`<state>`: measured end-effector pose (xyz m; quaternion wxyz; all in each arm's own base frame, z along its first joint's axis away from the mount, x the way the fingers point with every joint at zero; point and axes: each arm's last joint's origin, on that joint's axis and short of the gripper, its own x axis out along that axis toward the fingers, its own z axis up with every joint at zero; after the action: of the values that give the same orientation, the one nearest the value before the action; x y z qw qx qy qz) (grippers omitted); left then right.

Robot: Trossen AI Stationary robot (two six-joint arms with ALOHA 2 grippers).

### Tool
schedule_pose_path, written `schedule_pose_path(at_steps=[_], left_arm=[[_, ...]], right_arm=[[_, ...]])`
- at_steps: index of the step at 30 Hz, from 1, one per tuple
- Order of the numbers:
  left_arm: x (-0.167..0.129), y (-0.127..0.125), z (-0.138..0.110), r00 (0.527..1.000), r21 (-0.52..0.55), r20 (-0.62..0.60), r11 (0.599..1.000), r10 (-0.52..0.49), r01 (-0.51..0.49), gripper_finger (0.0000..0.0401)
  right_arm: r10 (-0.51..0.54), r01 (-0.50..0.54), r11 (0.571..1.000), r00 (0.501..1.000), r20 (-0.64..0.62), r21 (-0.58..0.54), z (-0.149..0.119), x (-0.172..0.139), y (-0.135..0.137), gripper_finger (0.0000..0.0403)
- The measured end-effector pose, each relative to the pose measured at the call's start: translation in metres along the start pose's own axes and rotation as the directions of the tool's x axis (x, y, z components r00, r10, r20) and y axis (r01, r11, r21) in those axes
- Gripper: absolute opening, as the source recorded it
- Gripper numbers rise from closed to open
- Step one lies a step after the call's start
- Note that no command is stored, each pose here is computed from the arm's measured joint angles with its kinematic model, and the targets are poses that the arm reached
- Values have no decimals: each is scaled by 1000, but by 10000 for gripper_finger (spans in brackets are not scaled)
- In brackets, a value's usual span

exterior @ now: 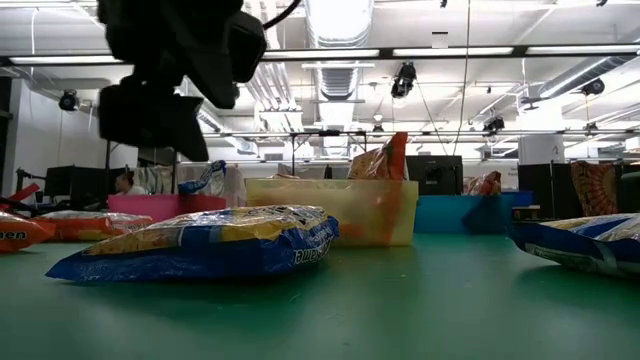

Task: Sort Maruchan noodles
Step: Put the blue noodle pack into the red bin

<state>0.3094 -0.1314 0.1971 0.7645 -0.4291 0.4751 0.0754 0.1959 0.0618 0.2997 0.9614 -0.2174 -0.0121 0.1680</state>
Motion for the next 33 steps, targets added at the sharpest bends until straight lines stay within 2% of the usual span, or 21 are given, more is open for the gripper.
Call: schedule_pose_path(at_steps=[6,11,14,19,23,28,33], left_arm=[[9,-8,-22,998,-139,59,990,23,-15,238],[6,-10,-30,977,-225,203,974,66,-19,239],[8,-10,-32,970,-212,230,977,79,-29,239],[17,-11,-44,968,-7,235,996,90,-91,239],[25,-9,-60,956,70,263,986,128,-152,239],[31,-4,-65,925,46,333,977,183,-210,239],[32,5,-59,894,-91,364,965,261,-245,239]], right_arm=[[-30,30,999,999,43,16,7,-12,-3,9],[-27,27,1000,999,36,-3,7,-16,-3,9],[-26,26,999,999,33,-19,7,-16,-3,9],[-28,29,999,999,36,-37,7,-16,-3,9],[-30,32,998,999,40,-52,8,-17,-3,9],[-32,34,998,999,42,-53,8,-17,-4,9],[-32,34,999,999,42,-41,8,-17,-4,9]])
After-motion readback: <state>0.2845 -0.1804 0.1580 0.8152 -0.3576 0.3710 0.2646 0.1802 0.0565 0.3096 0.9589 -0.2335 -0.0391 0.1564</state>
